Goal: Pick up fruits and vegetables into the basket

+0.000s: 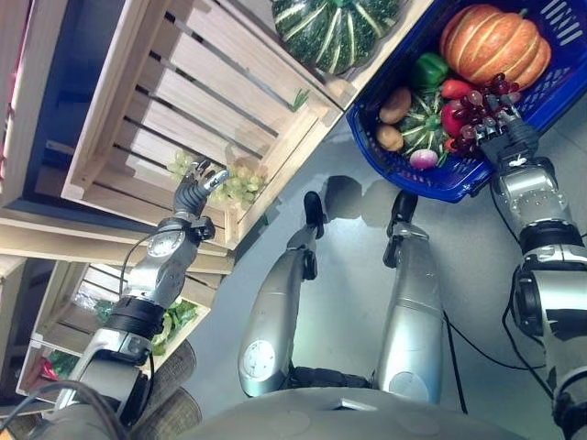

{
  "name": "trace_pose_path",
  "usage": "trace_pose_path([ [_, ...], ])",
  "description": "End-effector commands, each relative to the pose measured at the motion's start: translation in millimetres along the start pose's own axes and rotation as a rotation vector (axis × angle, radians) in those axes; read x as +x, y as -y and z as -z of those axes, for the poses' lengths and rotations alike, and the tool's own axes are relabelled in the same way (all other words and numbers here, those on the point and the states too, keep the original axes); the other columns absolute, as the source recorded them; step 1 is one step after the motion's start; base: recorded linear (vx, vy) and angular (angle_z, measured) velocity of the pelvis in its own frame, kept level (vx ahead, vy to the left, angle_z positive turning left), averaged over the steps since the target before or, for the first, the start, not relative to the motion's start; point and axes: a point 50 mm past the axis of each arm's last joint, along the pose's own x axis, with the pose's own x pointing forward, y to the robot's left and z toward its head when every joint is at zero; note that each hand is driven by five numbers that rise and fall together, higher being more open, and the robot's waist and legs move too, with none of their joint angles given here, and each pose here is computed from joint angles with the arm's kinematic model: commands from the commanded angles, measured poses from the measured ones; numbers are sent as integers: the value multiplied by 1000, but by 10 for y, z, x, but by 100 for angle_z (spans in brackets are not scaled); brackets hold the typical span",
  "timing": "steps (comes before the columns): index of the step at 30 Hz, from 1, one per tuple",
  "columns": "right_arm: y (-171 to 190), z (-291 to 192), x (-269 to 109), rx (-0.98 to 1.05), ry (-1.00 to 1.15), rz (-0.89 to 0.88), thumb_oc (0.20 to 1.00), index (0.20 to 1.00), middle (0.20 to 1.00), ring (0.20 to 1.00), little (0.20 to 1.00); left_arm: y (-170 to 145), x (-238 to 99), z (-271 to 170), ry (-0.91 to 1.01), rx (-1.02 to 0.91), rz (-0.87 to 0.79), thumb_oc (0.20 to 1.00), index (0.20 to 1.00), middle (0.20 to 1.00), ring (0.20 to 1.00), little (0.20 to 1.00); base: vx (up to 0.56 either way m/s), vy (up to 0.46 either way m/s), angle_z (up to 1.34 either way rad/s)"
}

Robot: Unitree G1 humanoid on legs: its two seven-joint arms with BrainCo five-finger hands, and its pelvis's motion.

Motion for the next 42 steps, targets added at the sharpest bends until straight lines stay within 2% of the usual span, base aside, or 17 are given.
trace_pose_path([
  [1,-52,-311,2,45,68,11,200,200,200,200,200,-132,23,-248,107,-17,-51,1000,1000,1000,1000,1000,-28,-46,5],
  [3,-56,-325,9,78,74,27,200,200,200,200,200,-119,39,-292,121,-12,-47,1000,1000,1000,1000,1000,-25,-36,4],
  [4,-43,-323,9,87,75,40,517,517,517,517,517,-114,43,-314,129,-7,-45,1000,1000,1000,1000,1000,-33,-51,4],
  [5,-35,-323,13,98,73,64,1000,1000,1000,1000,1000,-108,49,-354,146,-1,-42,1000,1000,1000,1000,1000,-27,-38,5],
  [12,32,-238,15,130,87,136,1000,1000,1000,1000,1000,-114,75,-584,255,115,-94,1000,1000,1000,1000,1000,-12,-14,1],
  [14,96,-221,1,94,90,196,1000,1000,1000,1000,1000,-153,80,-685,309,257,-152,1000,1000,1000,1000,1000,-25,-31,-3],
  [21,200,-205,-38,-279,112,411,1000,1000,1000,1000,1000,-172,51,-1178,572,728,-300,1000,1000,1000,1000,1000,-27,-8,-6],
  [24,159,-126,-50,-373,132,450,1000,1000,1000,1000,1000,-148,11,-1389,689,919,-372,1000,1000,1000,1000,1000,-47,1,-9],
  [27,177,115,-106,-416,92,458,1000,1000,1000,1000,1000,-131,-26,-1479,769,1077,-433,1000,1000,1000,1000,1000,10,39,-9],
  [30,185,429,-226,-547,56,427,1000,1000,1000,1000,1000,-138,-63,-1531,804,1219,-484,1000,1000,1000,1000,1000,31,69,-5],
  [32,210,538,-308,-678,55,443,1000,1000,1000,1000,1000,-170,-71,-1517,797,1294,-514,1000,1000,1000,1000,1000,23,55,-6],
  [36,261,627,-598,-1317,189,500,1000,1000,1000,1000,1000,-275,-136,-1401,754,1399,-570,1000,1000,1000,1000,1000,33,93,-15],
  [39,416,567,-760,-1715,218,571,1000,1000,1000,1000,1000,-350,-192,-1303,747,1456,-588,1000,1000,1000,1000,1000,47,118,-19],
  [42,537,532,-846,-1874,206,600,1000,1000,1000,1000,1000,-407,-232,-1213,728,1458,-569,1000,1000,1000,1000,1000,31,82,-12],
])
